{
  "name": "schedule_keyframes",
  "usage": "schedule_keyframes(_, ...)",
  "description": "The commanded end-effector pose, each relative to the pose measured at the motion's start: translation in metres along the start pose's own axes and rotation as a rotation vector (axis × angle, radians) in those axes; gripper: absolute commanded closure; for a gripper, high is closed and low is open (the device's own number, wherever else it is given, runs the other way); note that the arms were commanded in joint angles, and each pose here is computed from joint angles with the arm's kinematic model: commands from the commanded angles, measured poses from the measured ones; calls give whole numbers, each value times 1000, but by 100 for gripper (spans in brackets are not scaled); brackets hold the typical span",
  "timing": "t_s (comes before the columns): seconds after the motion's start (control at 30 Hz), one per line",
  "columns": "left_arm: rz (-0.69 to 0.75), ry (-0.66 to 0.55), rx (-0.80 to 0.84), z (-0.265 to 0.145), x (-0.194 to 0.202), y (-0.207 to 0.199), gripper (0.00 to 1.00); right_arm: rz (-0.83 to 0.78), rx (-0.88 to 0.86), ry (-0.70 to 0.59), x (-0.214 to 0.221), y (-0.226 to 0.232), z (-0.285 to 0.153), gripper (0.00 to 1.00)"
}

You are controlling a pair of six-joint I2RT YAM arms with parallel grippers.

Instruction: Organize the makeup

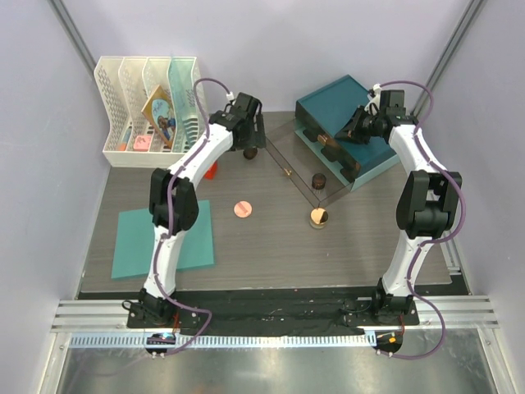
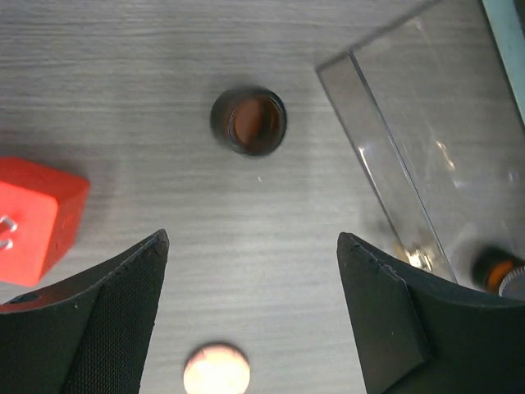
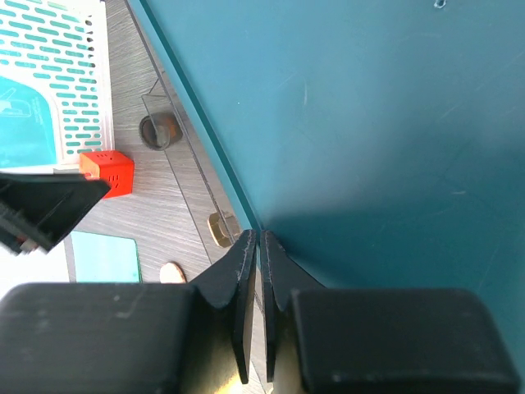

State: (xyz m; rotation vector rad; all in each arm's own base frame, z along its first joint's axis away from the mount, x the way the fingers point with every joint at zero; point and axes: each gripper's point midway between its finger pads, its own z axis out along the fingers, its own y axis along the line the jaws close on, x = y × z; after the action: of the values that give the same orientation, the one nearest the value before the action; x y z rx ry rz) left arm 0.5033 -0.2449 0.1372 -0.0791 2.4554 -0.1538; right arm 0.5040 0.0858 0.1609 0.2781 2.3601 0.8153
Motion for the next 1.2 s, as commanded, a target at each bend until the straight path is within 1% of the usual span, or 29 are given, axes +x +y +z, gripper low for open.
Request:
schedule_keyframes(0.0, -41, 58, 23, 24, 10, -11, 17, 163, 358, 417, 132, -102, 12, 86)
schedule_keyframes(0.13, -73, 49, 50, 41, 2, -20, 16, 161, 359, 418, 132, -103, 13, 86)
schedule_keyframes(0.2, -102, 24, 61, 50, -4, -23, 16, 163, 362, 422, 134, -104, 14, 86)
schedule_keyframes(0.27, -125, 12, 53, 57, -5, -20, 15, 161, 364, 424, 134, -105, 14, 86)
schedule_keyframes(0.3, -154, -22, 54, 60, -13, -19, 16, 163, 365, 425, 134, -105, 14, 87)
schedule_keyframes(0.37, -186, -41, 43, 68, -15, -14, 16, 161, 366, 425, 134, -105, 14, 86)
schedule_keyframes(0.4, -209, -79, 56, 71, -25, -14, 16, 162, 367, 428, 135, -106, 14, 86)
schedule_keyframes(0.5, -257, -102, 72, 77, -32, -14, 15, 165, 370, 433, 136, -107, 15, 86)
schedule_keyframes(0.57, -298, -104, 112, 78, -39, -16, 15, 164, 372, 435, 137, -108, 15, 86)
schedule_keyframes(0.7, -310, -112, 137, 76, -44, -15, 14, 163, 377, 435, 138, -109, 15, 86)
schedule_keyframes(0.77, -322, -127, 173, 72, -49, -17, 14, 163, 378, 438, 138, -110, 16, 86)
schedule_keyframes(0.87, -348, -164, 190, 67, -57, -14, 13, 166, 377, 440, 139, -110, 16, 86)
schedule_keyframes(0.97, -367, -172, 201, 68, -62, -11, 12, 164, 377, 439, 138, -110, 17, 86)
schedule_keyframes(1.07, -377, -183, 252, 63, -75, -15, 0, 164, 382, 440, 138, -111, 16, 86)
schedule_keyframes(1.17, -369, -197, 339, 56, -86, -27, 0, 163, 385, 439, 138, -112, 16, 86)
